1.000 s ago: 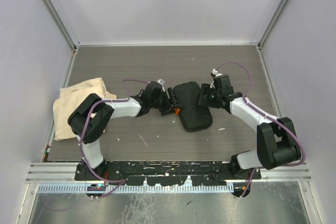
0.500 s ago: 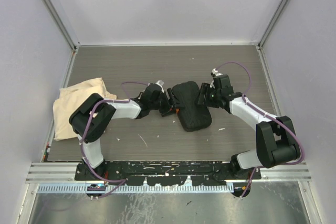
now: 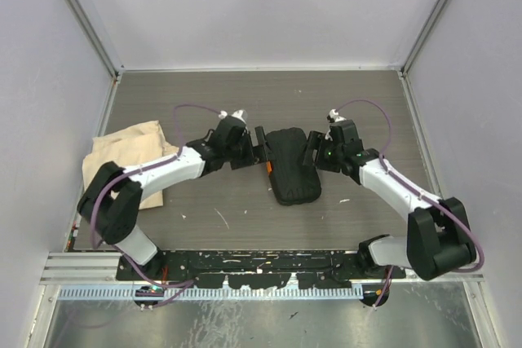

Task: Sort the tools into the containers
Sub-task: Close the storage box at the center of the board, then reset both arms

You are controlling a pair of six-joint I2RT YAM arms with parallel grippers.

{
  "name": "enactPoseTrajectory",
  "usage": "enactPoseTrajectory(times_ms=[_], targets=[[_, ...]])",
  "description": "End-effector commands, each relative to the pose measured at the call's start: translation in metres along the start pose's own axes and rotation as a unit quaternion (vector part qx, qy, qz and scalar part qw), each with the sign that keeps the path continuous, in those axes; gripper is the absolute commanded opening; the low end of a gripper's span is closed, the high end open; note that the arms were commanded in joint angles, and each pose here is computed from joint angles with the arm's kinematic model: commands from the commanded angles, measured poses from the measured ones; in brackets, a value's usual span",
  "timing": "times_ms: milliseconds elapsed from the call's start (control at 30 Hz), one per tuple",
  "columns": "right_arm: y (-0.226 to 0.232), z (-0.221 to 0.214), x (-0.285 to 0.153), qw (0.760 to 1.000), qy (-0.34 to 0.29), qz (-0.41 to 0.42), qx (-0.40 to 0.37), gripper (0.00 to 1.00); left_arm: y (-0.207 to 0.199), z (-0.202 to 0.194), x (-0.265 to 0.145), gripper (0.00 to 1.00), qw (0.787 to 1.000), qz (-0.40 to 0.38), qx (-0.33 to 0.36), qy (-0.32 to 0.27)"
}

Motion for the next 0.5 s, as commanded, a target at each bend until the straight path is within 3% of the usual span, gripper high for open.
enactPoseTrajectory(times_ms=[0,100,167,467], targets=[[0.015,0.039,-0.031,0.995,-0.094,0.011,-0.002,0.81,-0.025,0.053,-0.059,0.92,0.991,0.025,0.105,-0.082],[0.019,0.059,-0.054,0.989,-0.148,0.011,-0.003,0.9,-0.029,0.077,-0.099,1.0,0.98,0.056,0.144,-0.129],[0.02,0.071,-0.071,0.983,-0.185,0.005,-0.003,0.99,-0.03,0.091,-0.129,0.98,0.971,0.073,0.163,-0.161],[0.021,0.091,-0.15,0.955,-0.293,-0.004,-0.033,1.0,0.026,0.104,-0.254,0.98,0.93,0.196,0.15,-0.271]])
Point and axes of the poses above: each gripper's point midway between its finger pads, its own x axis out along the fingers, its own y axis along the line the jaws close on, z = x × y, the point moved 1 cm from there along -x, back along the fingers, and after that the axes turned 2 degrees about -x, right-handed, at the moved point
